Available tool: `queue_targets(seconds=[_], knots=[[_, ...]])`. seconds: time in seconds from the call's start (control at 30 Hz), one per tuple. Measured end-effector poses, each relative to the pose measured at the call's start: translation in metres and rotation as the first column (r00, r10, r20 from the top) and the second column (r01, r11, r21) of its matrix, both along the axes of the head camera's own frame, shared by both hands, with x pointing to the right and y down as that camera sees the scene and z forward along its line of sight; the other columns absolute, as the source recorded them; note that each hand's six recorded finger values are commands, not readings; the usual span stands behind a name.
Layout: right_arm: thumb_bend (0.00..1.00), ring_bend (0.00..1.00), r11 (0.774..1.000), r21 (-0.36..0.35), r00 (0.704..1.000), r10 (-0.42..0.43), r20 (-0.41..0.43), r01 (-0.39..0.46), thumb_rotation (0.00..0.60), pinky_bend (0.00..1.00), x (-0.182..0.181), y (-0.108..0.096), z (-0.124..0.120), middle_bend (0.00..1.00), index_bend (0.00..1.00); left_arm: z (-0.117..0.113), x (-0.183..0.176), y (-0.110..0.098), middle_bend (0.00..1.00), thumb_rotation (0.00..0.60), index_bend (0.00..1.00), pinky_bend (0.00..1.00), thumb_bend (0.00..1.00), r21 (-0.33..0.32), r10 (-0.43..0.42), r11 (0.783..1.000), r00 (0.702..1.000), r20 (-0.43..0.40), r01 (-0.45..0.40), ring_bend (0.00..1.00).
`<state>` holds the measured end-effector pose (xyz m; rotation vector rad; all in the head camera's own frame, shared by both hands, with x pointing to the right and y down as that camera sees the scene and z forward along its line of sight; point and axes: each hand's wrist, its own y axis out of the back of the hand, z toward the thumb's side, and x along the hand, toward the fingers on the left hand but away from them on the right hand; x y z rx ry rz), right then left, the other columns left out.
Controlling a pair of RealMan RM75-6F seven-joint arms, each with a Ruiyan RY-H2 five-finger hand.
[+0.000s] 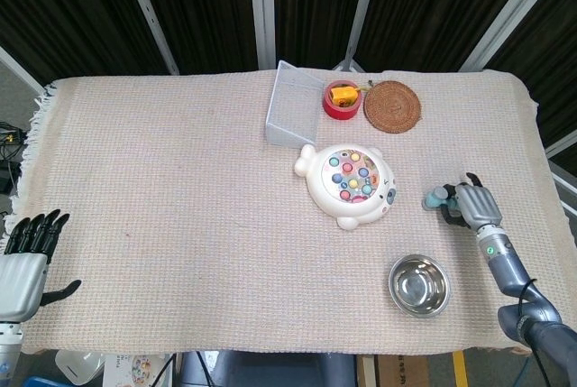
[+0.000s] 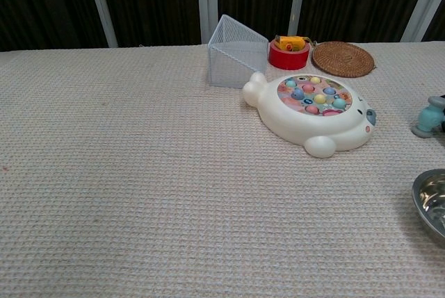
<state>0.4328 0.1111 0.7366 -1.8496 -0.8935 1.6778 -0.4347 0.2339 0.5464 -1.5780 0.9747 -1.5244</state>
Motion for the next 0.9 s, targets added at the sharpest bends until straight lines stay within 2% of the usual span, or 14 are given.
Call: queue_targets(seconds=[0.23, 0.43, 0.63, 0.9], knots=[[0.47, 0.29, 1.0, -0.008, 1.0, 0.01, 0.0, -0.01, 0.6, 0.0, 0.0016, 0.002, 0.0, 0.51, 0.52, 0.0004, 0.0003, -0.0003, 0.0, 0.6, 0.0, 0.0, 0.09, 0.0, 0.001, 1.0, 1.0, -0.001, -0.001, 0.0], [0.46, 0.29, 1.0, -0.012, 1.0, 0.015, -0.001, -0.015, 0.6, 0.0, 0.0031, 0.0035, 0.0001, 0.51, 0.52, 0.0014, 0.0001, 0.0002, 0.0, 0.6, 0.0, 0.0, 0.09, -0.003, -0.001, 1.0, 1.0, -0.002, 0.001, 0.0], [0.42, 0.27, 1.0, -0.014, 1.0, 0.014, 0.002, -0.014, 0.6, 0.0, 0.0025, 0.0026, -0.001, 0.5, 0.5, 0.0016, 0.0002, 0.0001, 0.0, 0.6, 0.0, 0.0, 0.09, -0.003, -0.002, 1.0, 1.0, -0.002, 0.002, 0.0], [0.42, 0.24, 0.999, -0.041, 1.0, 0.013, -0.009, -0.013, 0.6, 0.0, 0.002, -0.006, -0.0024, 0.46, 0.45, 0.0037, -0.0008, 0.0008, 0.0, 0.6, 0.0, 0.0, 0.09, -0.009, -0.007, 1.0, 1.0, -0.001, 0.007, 0.0]])
